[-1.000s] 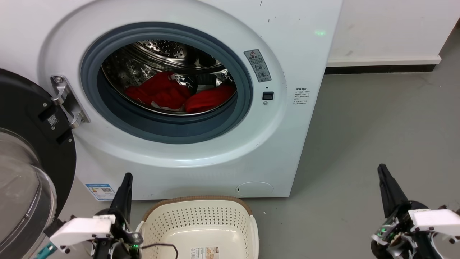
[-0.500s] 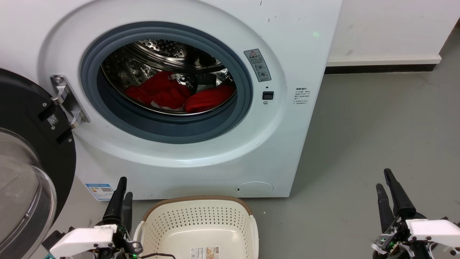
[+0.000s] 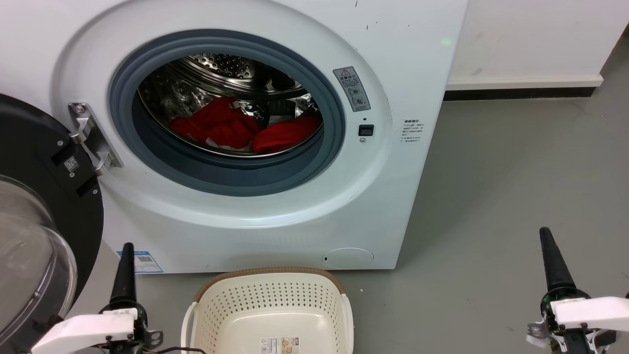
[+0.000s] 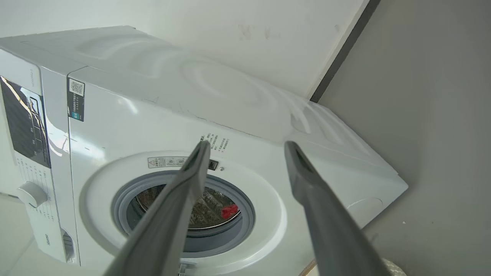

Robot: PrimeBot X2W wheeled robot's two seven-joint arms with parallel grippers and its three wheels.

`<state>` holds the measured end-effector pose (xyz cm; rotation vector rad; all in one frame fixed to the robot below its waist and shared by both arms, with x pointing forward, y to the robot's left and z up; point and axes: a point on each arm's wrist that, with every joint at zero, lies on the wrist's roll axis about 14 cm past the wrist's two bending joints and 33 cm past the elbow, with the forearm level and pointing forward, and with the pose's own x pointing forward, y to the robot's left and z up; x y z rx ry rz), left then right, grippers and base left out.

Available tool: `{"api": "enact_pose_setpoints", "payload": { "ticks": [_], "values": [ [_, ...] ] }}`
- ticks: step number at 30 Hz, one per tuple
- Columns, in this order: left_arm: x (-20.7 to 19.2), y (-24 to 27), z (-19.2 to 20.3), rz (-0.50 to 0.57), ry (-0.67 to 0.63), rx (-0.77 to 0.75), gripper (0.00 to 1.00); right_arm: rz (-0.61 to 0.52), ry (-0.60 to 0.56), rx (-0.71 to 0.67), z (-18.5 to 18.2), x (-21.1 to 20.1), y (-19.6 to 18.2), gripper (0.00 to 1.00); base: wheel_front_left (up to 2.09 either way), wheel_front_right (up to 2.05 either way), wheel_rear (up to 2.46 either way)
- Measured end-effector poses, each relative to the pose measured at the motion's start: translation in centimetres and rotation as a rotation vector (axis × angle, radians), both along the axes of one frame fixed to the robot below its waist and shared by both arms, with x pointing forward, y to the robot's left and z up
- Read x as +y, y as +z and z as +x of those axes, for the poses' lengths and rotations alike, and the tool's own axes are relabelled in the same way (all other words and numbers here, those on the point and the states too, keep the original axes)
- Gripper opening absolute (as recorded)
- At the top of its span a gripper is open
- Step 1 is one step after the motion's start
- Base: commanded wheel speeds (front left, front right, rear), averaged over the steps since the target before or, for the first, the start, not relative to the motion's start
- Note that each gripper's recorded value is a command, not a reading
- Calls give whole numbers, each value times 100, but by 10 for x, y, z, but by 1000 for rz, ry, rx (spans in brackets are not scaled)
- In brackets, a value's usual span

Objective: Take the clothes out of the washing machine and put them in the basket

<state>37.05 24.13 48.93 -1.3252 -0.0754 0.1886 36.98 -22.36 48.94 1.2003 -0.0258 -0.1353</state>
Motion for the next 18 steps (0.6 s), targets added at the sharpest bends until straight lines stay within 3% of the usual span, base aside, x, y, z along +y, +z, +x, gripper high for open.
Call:
{"api": "enact_pose_setpoints", "payload": {
  "ticks": [9,18],
  "values": [
    [17,31,3,238,59,-25,100,-361,35,-68,6,8,33,100,0,0,0],
    [-2,50,4,468,37,-15,100,-602,43,-129,8,17,57,100,0,0,0]
  ]
}}
